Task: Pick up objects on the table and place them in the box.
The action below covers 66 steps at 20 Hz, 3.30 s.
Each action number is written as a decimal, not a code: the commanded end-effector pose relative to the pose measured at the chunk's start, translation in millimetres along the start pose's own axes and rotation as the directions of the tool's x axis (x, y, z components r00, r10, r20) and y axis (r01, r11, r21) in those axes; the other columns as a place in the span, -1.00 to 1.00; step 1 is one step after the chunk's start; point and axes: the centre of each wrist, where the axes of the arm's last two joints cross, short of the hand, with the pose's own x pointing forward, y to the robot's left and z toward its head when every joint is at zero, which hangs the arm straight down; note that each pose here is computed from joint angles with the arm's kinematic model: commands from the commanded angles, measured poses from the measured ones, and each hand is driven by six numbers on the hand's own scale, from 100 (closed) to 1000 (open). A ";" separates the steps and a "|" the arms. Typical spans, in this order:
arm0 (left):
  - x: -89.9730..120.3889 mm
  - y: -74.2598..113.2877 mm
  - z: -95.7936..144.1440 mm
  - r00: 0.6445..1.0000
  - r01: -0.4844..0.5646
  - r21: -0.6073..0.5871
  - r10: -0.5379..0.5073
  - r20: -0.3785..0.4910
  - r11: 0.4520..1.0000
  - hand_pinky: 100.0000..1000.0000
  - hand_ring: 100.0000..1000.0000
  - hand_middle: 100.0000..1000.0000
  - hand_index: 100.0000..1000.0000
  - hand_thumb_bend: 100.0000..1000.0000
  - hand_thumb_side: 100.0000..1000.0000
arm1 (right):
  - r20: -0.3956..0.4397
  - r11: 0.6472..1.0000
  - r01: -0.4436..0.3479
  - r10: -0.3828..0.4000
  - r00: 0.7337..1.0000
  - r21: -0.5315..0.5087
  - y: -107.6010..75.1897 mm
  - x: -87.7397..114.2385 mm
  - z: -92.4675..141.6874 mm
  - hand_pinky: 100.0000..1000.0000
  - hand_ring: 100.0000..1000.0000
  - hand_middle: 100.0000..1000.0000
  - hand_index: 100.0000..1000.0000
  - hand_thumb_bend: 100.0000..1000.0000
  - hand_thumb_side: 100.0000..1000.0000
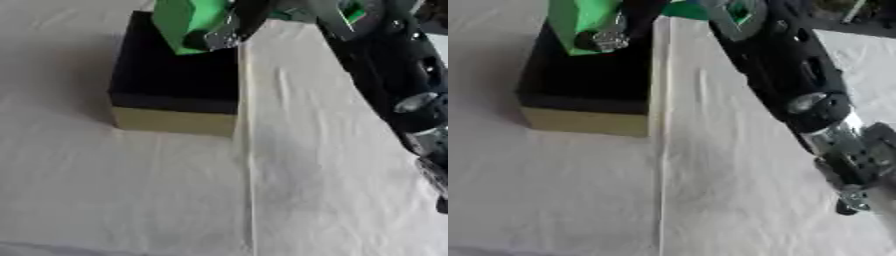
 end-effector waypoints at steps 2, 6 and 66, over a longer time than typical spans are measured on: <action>6.7 -2.5 -6.2 0.999 -0.016 -0.010 0.016 0.034 1.000 0.12 0.15 0.20 0.43 -0.58 1.00 | 0.009 0.999 -0.014 0.014 1.000 0.029 1.2 -0.7 -7.8 0.44 0.10 -0.19 0.19 -1.00 0.21; 6.5 -3.8 -5.8 0.999 -0.022 -0.013 0.023 0.030 1.000 0.12 0.15 0.20 0.43 -0.59 1.00 | -0.026 0.999 -0.023 0.024 0.999 0.045 6.9 -5.4 -15.6 0.44 0.11 -0.12 0.20 -1.00 0.20; 8.7 -19.6 -12.3 0.994 -0.107 -0.055 0.109 0.023 0.993 0.11 0.11 0.15 0.40 -0.64 1.00 | -0.374 0.963 -0.257 0.209 0.904 -0.085 33.2 -21.2 48.7 0.55 0.42 0.22 0.46 -1.00 0.57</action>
